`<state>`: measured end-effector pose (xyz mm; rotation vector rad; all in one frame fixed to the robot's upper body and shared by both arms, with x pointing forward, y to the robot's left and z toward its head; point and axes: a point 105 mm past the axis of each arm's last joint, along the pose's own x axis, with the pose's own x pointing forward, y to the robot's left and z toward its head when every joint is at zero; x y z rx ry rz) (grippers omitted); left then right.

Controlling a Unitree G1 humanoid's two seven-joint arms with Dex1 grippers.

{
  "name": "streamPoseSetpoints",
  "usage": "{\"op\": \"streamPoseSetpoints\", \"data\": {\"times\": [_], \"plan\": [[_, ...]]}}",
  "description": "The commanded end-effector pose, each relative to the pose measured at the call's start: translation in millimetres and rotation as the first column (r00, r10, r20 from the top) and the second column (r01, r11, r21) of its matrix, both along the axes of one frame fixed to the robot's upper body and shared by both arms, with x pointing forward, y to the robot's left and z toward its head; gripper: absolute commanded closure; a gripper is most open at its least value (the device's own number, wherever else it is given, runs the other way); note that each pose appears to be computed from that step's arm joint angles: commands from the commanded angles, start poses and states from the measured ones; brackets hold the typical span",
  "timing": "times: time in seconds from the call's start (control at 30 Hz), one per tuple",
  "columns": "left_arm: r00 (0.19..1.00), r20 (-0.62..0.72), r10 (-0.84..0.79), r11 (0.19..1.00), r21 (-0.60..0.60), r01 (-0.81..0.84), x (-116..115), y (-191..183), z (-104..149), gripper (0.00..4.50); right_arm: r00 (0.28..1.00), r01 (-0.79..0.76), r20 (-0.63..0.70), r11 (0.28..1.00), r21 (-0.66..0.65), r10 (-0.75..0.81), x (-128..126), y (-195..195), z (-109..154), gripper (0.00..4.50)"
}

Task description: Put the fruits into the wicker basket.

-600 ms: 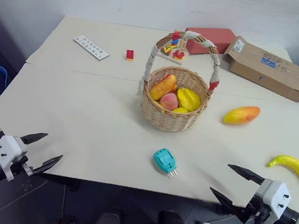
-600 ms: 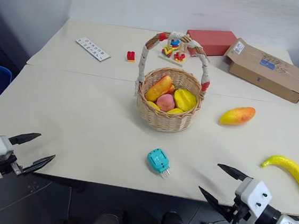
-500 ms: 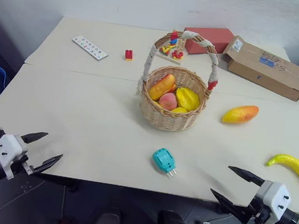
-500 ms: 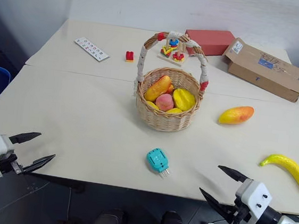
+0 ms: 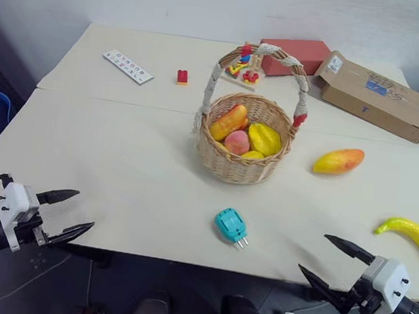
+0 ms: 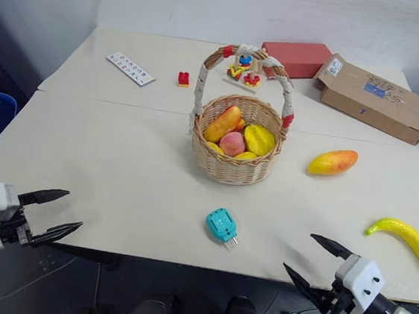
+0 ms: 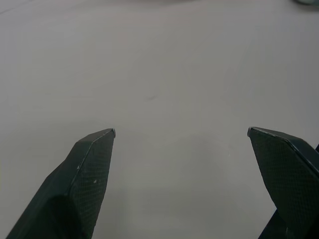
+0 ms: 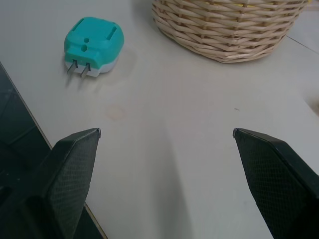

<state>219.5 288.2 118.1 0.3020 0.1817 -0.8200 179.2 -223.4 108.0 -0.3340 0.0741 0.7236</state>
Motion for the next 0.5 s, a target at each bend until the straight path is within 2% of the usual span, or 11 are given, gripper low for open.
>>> {"op": "streamPoseSetpoints", "data": {"times": [0.03,0.07,0.2,0.3,0.4,0.5], "plan": [[0.971,-0.104,-0.215,0.976,0.0,0.216,-15.8,-30.0,3.5,0.0,0.997,-0.08,-0.006,0.992,0.1,0.081,-2.6,21.4,11.9,0.07],[0.948,-0.141,-0.286,0.956,0.028,0.293,-22.2,-38.8,0.5,0.0,0.992,-0.121,-0.023,0.984,0.131,0.125,-2.9,33.7,15.8,0.07],[0.897,-0.086,-0.434,0.9,0.003,0.436,-16.1,-75.6,12.5,0.0,0.965,-0.22,-0.094,0.951,0.218,0.245,11.0,88.2,27.2,0.07],[0.868,-0.056,-0.493,0.87,-0.013,0.493,-12.7,-94.7,15.3,0.0,0.972,-0.134,-0.179,0.987,0.092,0.149,37.9,105.4,4.9,0.07],[0.853,-0.044,-0.52,0.854,-0.024,0.519,-12.2,-106.1,17.3,0.0,0.984,-0.078,-0.151,0.991,0.106,0.093,61.3,124.6,4.0,0.07],[0.852,-0.046,-0.521,0.853,-0.031,0.52,-12.9,-108.7,18.5,0.0,0.984,-0.038,-0.172,0.994,0.099,0.055,71.1,131.0,-2.2,0.07]]}}
